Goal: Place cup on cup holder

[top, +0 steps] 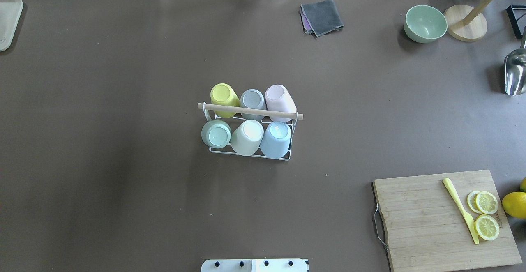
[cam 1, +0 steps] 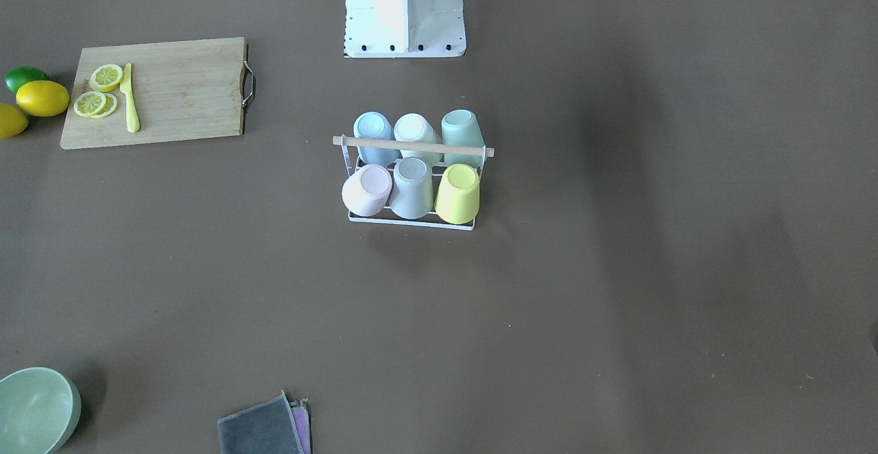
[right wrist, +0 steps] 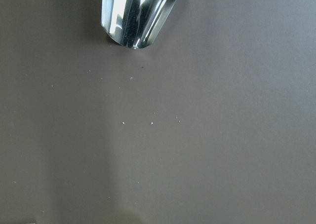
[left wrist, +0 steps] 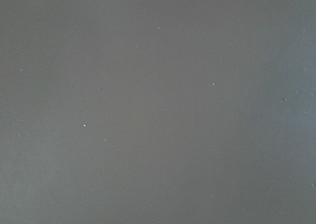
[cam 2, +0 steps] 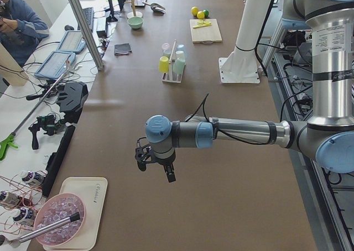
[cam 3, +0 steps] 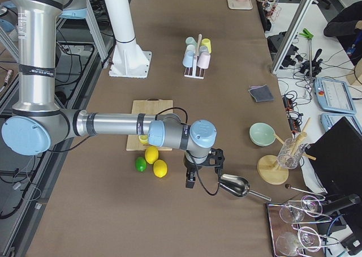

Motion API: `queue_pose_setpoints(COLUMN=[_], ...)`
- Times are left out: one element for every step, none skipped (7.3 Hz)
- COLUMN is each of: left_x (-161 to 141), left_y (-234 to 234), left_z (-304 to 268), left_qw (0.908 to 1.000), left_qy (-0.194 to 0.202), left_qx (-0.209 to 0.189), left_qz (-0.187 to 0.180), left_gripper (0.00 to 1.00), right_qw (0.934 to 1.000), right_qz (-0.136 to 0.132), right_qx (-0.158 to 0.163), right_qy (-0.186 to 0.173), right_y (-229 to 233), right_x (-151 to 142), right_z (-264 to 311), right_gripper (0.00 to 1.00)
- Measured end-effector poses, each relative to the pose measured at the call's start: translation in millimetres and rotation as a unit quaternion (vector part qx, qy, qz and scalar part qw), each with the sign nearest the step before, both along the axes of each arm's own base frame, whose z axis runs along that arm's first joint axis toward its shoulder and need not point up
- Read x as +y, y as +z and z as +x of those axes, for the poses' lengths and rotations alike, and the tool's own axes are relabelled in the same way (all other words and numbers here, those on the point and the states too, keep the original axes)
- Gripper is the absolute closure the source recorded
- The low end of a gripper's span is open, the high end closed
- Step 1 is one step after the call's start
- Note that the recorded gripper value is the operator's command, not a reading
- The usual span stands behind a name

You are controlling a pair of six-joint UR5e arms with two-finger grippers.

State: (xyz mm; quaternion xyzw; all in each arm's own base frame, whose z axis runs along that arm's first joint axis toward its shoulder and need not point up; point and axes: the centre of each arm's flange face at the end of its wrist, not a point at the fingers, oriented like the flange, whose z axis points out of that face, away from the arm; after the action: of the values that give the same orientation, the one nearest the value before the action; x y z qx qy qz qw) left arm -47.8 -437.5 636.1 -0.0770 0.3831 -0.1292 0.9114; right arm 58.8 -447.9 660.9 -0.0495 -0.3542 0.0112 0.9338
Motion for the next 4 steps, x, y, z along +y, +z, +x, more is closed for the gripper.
queue_pose_setpoints(left_x=[1.8,5.4,8.5,10.2], left_y=[0.4,4.1,8.3,11.1], left_z=[0.1,0.2,0.1,-0.1], left_qw=[1.0,0.9996,0.9987,0.9974], left_qy=[0.005,0.02,0.039,0.054], left_qx=[0.002,0.004,0.005,0.005], left_qz=[0.006,0.018,0.033,0.046], left_gripper=[0.02,0.02,0.02,0.02], right_qw=[1.0,1.0,1.0,1.0], right_qz=[0.0,-0.001,0.0,0.0], right_qx=[0.0,-0.001,0.0,0.0], right_qy=[0.0,0.0,0.0,0.0], right_y=[-0.1,-0.1,-0.2,-0.4], right_x=[-0.1,-0.1,-0.2,-0.4], right_z=[-0.1,-0.1,-0.1,0.0], right_gripper=[0.0,0.0,0.0,0.0])
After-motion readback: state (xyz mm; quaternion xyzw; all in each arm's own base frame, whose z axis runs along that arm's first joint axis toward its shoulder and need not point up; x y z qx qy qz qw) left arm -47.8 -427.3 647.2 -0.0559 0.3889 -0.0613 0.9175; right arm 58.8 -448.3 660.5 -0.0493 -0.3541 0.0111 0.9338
